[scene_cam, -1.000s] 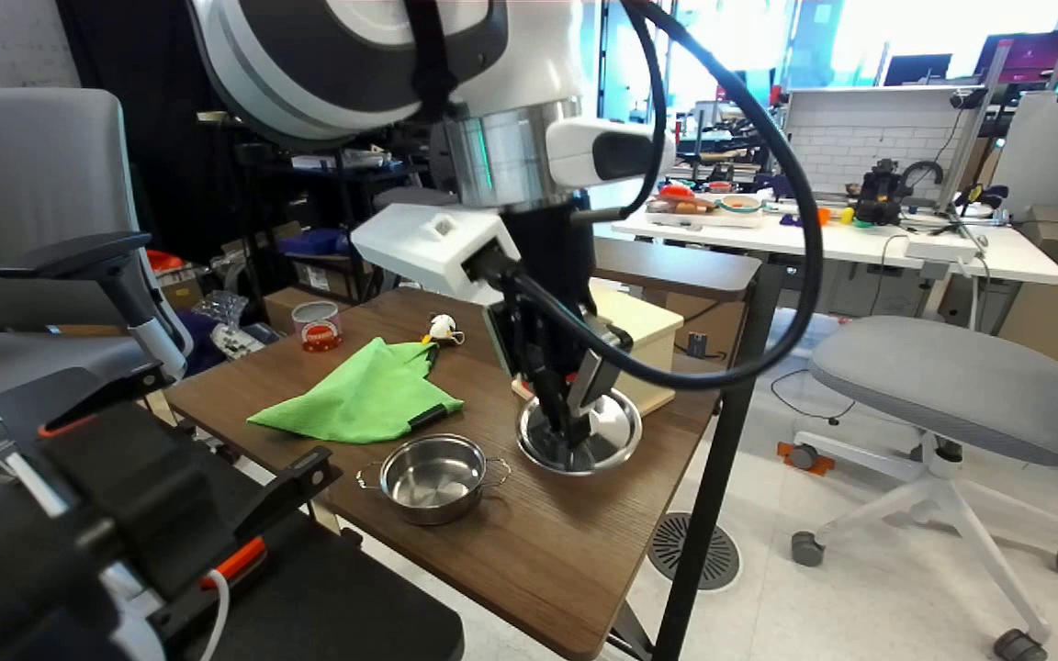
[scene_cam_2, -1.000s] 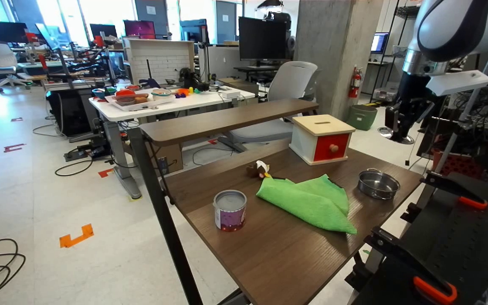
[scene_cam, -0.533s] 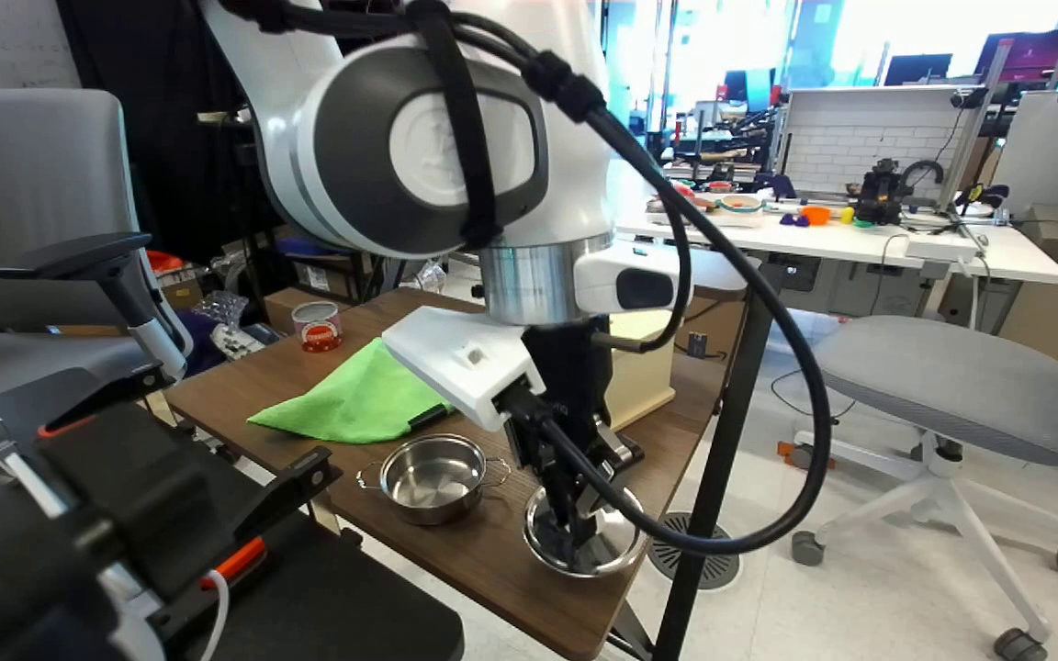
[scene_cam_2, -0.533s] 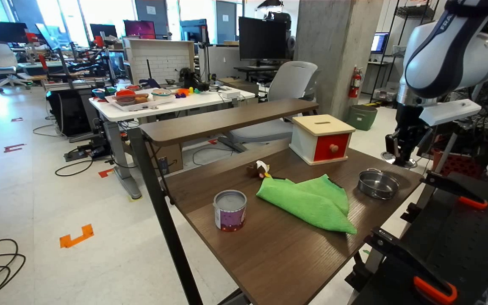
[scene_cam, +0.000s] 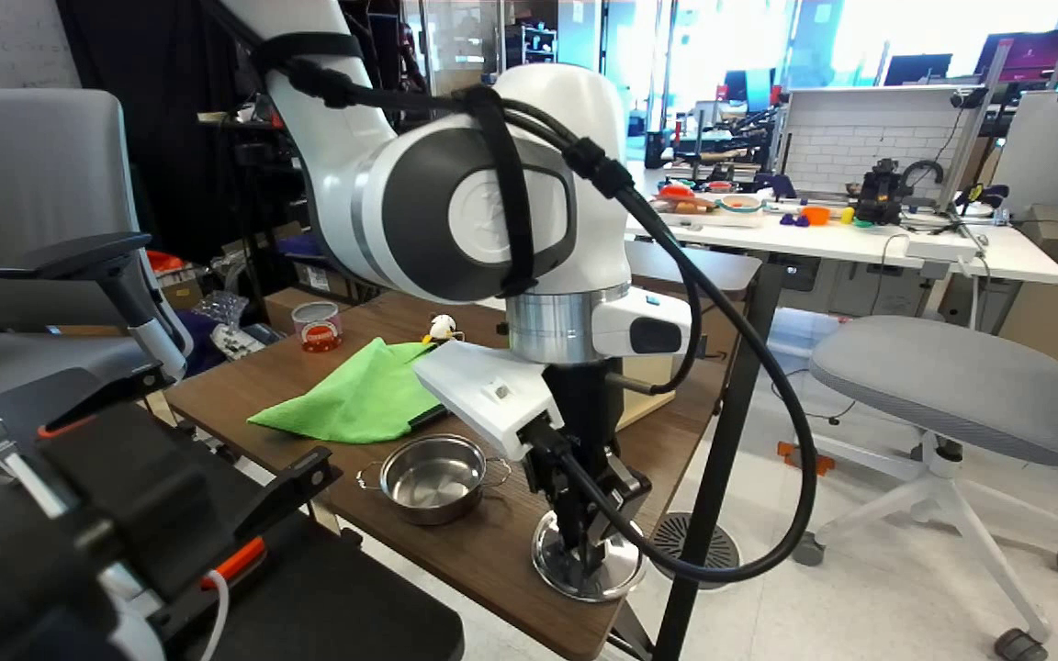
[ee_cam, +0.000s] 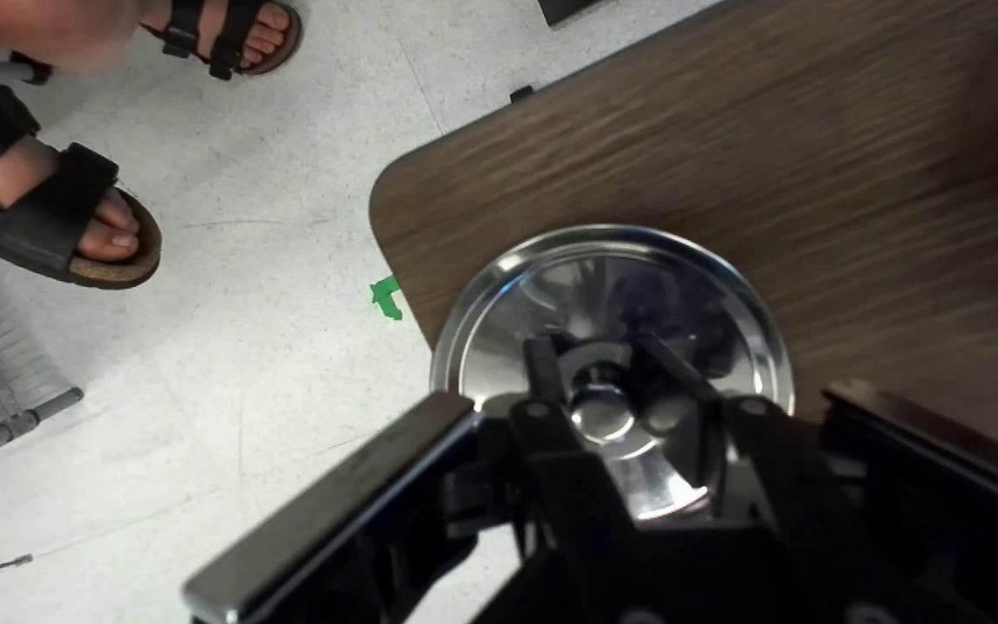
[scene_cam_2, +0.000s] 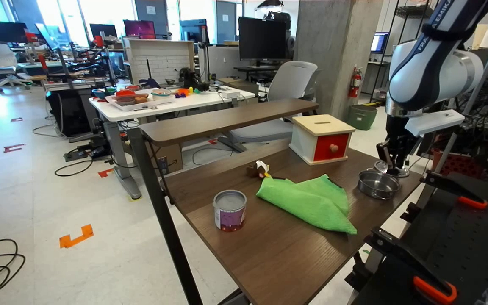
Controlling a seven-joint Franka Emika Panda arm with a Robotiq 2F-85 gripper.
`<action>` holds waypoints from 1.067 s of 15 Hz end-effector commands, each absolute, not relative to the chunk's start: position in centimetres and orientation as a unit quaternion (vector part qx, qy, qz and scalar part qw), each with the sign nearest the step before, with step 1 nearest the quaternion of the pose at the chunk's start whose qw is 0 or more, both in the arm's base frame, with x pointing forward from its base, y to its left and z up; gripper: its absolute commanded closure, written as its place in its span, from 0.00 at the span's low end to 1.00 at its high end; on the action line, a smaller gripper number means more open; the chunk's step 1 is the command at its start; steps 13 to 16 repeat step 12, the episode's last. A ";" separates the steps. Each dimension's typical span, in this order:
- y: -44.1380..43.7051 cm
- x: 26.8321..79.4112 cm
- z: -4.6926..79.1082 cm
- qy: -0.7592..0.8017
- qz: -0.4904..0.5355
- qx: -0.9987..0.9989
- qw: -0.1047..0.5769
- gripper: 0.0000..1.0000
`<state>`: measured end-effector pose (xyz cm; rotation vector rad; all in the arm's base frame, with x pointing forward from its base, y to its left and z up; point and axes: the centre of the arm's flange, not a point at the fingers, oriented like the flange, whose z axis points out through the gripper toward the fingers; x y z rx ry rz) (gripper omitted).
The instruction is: Remove the silver lid from the silver pot
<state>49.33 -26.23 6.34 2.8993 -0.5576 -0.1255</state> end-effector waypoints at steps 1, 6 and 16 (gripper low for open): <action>-25.9 50.2 7.9 -0.191 -0.037 0.977 0.086 0.39; -23.9 48.6 14.3 -0.181 0.000 0.983 0.036 0.02; -22.8 48.2 17.7 -0.195 0.020 0.981 0.002 0.00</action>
